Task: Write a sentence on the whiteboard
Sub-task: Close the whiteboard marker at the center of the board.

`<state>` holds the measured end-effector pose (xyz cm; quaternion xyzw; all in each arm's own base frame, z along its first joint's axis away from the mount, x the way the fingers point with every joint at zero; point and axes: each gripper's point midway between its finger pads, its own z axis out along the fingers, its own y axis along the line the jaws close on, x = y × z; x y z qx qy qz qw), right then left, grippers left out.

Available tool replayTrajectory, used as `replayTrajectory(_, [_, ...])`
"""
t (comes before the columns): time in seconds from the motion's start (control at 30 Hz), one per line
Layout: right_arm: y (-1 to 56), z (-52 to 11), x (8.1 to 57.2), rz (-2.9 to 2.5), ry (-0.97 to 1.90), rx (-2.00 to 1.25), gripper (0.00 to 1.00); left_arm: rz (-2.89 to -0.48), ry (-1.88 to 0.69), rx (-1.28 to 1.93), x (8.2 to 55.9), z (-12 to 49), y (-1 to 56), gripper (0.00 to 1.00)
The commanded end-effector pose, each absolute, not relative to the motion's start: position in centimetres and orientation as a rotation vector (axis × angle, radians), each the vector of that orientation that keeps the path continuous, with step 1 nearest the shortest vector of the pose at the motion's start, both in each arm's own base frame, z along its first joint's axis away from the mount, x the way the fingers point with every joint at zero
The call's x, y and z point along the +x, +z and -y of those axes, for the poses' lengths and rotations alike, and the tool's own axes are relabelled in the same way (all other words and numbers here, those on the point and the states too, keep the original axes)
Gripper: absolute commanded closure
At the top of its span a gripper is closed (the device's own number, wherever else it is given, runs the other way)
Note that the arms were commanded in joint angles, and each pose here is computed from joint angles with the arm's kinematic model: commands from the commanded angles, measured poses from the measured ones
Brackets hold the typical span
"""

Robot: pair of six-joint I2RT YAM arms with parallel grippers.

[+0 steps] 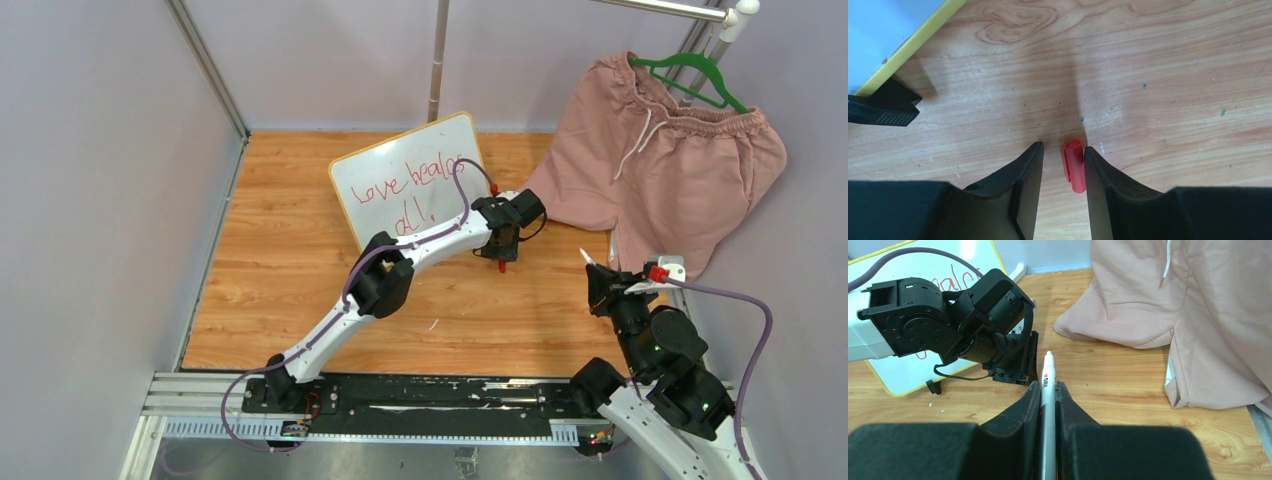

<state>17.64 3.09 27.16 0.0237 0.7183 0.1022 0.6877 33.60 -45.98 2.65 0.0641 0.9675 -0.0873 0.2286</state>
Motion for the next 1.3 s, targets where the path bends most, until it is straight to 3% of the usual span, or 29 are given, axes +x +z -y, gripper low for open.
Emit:
replayTrajectory(0.0, [27.3, -3.3, 17.5, -1.595, 0.255, 0.062, 1.0, -2.658, -0.177, 0.219, 34.2, 45.4, 1.0, 0.6])
replayTrajectory(0.77, [27.0, -3.3, 17.6, -1.605, 0.253, 0.065, 1.0, -2.67, -0.019, 0.417, 30.7, 40.8, 2.1, 0.71])
replayTrajectory(0.9, [26.9, -3.4, 17.6, -1.61, 0.251, 0.063, 1.0, -2.658, -0.006, 0.468, 30.3, 40.4, 2.6, 0.68])
replayTrajectory(1.1, [26.8, -3.4, 17.7, -1.612, 0.251, 0.063, 1.0, -2.639, -0.007, 0.456, 30.3, 40.0, 3.8, 0.51])
replayTrajectory(1.27, [26.7, -3.4, 17.7, -1.616, 0.253, 0.066, 1.0, -2.652, -0.03, 0.394, 30.0, 40.1, 4.1, 0.49])
